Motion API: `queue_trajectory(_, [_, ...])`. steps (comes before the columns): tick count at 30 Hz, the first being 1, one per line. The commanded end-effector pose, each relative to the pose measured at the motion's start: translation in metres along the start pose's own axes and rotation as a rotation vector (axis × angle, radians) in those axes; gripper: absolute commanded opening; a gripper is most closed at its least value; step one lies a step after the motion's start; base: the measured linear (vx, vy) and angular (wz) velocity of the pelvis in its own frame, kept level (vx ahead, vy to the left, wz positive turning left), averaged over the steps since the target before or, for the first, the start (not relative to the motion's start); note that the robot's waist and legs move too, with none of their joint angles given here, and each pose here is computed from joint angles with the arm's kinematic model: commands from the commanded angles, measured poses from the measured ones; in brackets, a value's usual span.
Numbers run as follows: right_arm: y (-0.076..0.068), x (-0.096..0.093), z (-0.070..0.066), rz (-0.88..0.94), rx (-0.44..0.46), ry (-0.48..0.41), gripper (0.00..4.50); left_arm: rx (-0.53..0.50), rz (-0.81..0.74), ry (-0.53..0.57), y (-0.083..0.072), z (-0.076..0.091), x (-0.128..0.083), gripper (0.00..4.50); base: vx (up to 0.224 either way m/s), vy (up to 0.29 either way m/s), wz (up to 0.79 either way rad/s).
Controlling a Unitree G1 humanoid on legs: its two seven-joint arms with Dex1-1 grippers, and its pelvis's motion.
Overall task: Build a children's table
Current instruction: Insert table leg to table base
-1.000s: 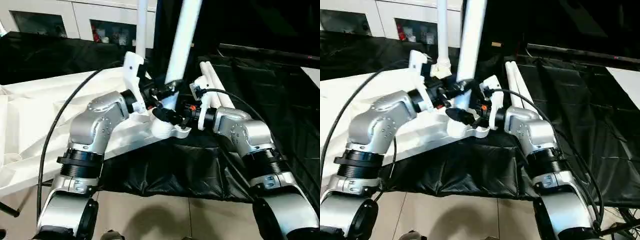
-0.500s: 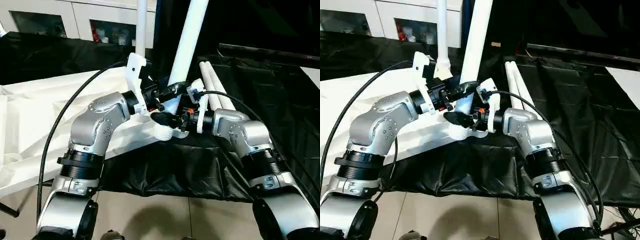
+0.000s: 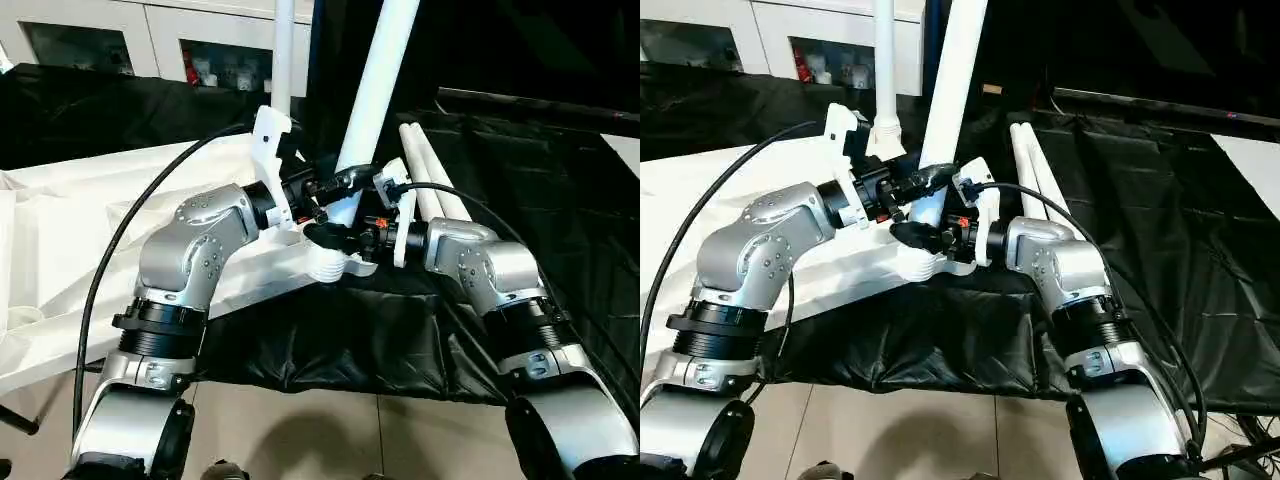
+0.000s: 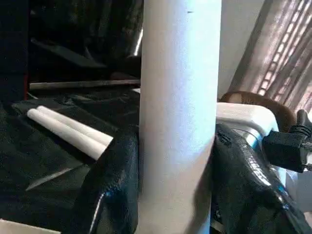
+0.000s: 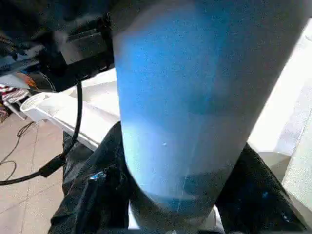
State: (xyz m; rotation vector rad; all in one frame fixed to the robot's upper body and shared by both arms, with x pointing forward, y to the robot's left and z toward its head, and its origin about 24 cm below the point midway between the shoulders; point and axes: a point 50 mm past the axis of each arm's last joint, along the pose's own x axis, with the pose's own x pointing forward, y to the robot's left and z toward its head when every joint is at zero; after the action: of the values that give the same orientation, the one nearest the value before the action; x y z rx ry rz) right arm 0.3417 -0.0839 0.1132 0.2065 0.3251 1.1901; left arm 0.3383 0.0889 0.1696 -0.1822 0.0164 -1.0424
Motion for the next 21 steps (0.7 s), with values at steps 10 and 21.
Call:
queue_trajectory(10, [-0.005, -0.005, -0.001, -0.067, -0.018, -0.047, 1.88, -0.009, -0.075, -0.076, -0.010, 0.011, 0.004, 2.67, 0.000, 0.000, 0.00])
queue_trajectory(21, [-0.029, -0.020, -0.002, -0.328, -0.068, -0.093, 1.87, 0.143, 0.060, -0.030, 0.016, 0.005, -0.007, 3.01, 0.000, 0.000, 0.00])
